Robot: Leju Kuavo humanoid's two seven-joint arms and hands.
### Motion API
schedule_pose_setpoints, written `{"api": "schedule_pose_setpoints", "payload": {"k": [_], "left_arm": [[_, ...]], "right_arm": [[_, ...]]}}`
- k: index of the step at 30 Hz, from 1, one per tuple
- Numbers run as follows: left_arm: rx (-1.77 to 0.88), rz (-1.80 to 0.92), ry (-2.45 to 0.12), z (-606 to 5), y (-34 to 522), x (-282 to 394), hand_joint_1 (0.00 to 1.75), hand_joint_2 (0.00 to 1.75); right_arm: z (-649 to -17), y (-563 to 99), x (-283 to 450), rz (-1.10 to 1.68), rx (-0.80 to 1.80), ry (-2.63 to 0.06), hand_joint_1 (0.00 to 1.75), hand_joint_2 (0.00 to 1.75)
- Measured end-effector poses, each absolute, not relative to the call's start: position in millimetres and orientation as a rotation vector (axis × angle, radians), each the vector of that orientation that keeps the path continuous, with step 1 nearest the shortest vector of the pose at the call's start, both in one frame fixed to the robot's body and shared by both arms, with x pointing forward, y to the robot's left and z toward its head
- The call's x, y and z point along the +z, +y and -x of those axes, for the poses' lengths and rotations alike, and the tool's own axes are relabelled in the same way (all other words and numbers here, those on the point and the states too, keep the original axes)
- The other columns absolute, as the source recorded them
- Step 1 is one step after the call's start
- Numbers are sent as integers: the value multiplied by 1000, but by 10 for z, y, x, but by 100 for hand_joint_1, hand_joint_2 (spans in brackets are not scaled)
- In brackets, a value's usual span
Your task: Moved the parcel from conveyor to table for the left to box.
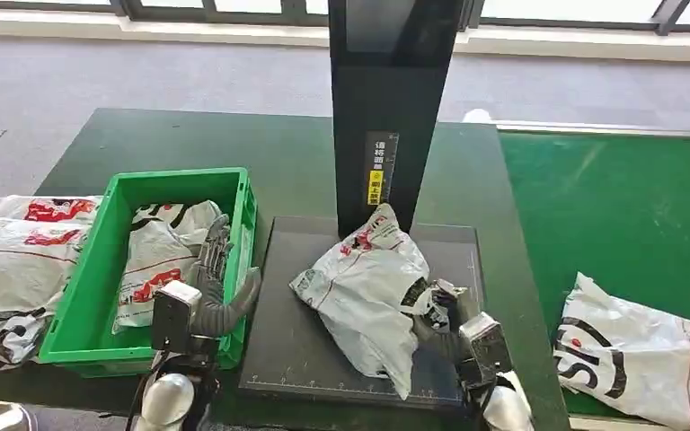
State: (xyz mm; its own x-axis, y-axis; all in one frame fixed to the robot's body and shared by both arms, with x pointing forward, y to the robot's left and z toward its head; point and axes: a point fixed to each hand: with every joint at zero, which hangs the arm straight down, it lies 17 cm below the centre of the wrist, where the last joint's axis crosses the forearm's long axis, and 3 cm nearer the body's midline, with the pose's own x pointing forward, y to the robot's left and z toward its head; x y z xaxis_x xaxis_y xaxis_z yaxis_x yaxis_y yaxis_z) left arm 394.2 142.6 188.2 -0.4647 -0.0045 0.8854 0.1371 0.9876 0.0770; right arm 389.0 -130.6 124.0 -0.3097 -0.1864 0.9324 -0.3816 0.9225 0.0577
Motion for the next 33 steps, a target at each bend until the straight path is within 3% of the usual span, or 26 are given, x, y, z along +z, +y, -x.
{"api": "schedule_pose_setpoints", "payload": {"k": [9,19,20,21,22,27,28,33], "left_arm": [[-167,94,-2018,-4000,1423,1794,0,175],[-157,85,-2009,-4008,1450,1781,0,175],[-157,85,-2009,-4008,1450,1782,0,175],[-157,85,-2009,-4008,1450,1782,0,175],[-157,85,-2009,-4008,1451,1780,0,175],[-158,78,-1997,-4023,1458,1784,0,175],[-160,76,-1996,-4025,1458,1789,0,175],[-167,69,-1995,-4019,1461,1812,0,175]], "right_arm": [[-3870,-929,762,-521,257,-1690,175,175],[-3962,-934,652,-473,293,-1665,175,175],[-3967,-935,652,-472,294,-1665,164,175],[-3973,-935,654,-472,294,-1665,12,175],[-3979,-937,647,-467,297,-1664,0,175],[-4087,-1115,640,-275,325,-1692,0,175],[-4102,-1179,686,-218,336,-1710,0,0],[-3982,-1500,1019,39,359,-1823,0,0]]}}
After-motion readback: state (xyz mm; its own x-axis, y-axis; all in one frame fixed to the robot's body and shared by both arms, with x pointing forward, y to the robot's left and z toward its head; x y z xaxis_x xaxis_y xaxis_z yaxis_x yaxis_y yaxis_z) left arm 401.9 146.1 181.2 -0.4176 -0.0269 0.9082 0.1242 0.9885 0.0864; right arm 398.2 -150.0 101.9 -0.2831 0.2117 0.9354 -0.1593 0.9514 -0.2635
